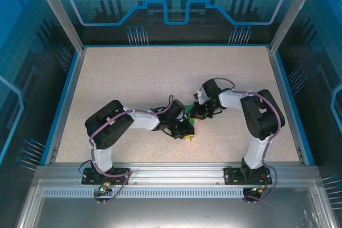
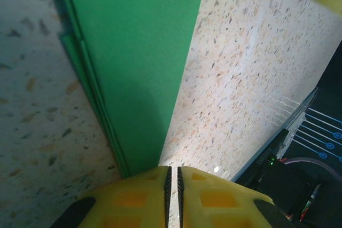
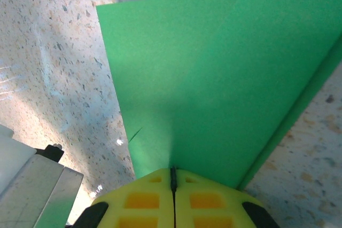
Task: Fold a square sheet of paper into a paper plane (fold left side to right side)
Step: Fold the wing for the fifth time at the center of the table.
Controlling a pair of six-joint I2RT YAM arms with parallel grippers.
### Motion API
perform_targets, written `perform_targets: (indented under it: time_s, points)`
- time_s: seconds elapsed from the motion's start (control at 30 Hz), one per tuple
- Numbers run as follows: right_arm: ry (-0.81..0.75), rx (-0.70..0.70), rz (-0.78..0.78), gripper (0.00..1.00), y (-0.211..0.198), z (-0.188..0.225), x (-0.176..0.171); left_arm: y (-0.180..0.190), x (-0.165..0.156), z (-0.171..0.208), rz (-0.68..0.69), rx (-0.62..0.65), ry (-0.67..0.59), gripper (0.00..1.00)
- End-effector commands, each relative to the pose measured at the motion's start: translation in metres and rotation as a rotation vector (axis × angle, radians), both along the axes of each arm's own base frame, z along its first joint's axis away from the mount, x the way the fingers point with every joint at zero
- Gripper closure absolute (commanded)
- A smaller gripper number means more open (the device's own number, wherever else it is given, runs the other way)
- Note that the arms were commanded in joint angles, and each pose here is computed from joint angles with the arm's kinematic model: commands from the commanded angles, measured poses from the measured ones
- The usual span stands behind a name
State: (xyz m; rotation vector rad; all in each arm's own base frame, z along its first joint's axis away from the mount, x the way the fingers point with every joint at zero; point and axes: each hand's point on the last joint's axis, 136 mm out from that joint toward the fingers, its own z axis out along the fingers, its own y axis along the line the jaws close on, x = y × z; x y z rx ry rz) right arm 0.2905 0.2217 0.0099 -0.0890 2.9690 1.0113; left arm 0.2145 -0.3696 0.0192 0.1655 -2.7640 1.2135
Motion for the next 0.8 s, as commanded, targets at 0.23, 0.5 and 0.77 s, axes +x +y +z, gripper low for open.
perform_targets:
  time_s: [0.23,0.5,0.77]
  points:
    - [0.053,-0.130,-0.004,0.94,-0.018,-0.028,-0.010,0.016,-0.030,-0.018,-0.017,0.074,0.094,0.86]
    - [0.058,-0.140,-0.004,0.94,-0.020,-0.029,-0.011,0.019,-0.041,-0.016,-0.034,0.080,0.101,0.89]
    - [0.061,-0.141,-0.004,0.94,-0.020,-0.030,-0.011,0.020,-0.046,-0.005,-0.043,0.054,0.082,0.92]
